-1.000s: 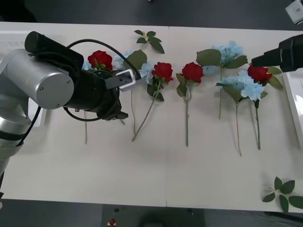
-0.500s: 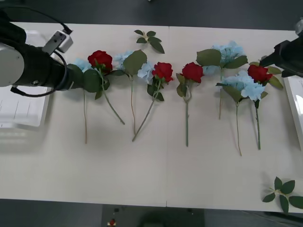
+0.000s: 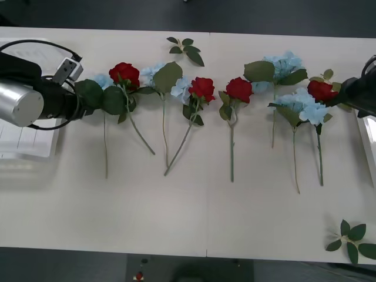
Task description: Put the red flowers into the right box and the blue flowers into the left box
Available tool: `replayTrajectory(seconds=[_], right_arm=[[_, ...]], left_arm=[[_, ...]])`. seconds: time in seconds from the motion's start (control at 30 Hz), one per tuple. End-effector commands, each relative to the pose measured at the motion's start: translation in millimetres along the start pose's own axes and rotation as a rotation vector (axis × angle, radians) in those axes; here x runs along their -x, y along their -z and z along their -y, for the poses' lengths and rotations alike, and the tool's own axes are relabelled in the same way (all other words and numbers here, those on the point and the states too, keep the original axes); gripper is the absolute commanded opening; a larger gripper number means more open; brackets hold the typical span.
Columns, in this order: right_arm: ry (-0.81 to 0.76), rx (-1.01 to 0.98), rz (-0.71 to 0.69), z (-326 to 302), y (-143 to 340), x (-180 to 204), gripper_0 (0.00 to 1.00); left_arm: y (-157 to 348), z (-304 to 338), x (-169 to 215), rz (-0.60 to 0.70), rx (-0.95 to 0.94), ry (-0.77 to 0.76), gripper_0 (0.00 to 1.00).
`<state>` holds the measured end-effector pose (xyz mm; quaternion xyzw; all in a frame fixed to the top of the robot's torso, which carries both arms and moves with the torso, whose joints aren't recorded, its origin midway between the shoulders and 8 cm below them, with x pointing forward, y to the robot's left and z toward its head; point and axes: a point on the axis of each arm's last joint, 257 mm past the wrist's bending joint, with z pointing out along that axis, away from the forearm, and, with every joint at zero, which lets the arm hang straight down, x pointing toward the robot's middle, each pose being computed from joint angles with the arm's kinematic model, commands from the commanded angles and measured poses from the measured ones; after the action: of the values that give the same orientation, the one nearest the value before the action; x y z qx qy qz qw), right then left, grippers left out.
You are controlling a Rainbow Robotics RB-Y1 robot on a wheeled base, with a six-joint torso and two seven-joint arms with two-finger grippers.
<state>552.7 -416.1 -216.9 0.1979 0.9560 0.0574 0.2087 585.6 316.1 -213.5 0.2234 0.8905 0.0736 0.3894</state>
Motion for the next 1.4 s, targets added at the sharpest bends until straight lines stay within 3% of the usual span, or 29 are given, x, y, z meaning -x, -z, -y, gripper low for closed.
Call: replayTrajectory(seconds=[0.03, 0.2, 0.57, 0.9, 1.4], right_arm=[[0.06, -0.049, 0.042, 17.6, 0.1, 12.1, 0.78], [0.135, -0.095, 0.062, 22.9, -19.6, 6.8, 0.78], [0.287, -0.113, 0.066, -9.7, -49.3, -7.1, 0.78], [0.35, -0.116, 0.031, -20.2, -67.9, -27.3, 0.78], [0.345, -0.115, 0.006, -12.7, -91.6, -45.9, 0.78]], left_arm=[[1.3, -3.1, 34.4, 0.074, 0.002, 0.045, 1.0], [0.2, 9.9, 46.6, 0.128, -0.044, 0.112, 1.0], [-1.1, 23.1, 33.6, 0.072, -0.114, 0.521, 1.0], [3.3, -12.8, 7.9, 0.012, -0.01, 0.486, 1.0], [-19.6, 19.7, -9.6, -0.009, 0.002, 0.543, 1.0]])
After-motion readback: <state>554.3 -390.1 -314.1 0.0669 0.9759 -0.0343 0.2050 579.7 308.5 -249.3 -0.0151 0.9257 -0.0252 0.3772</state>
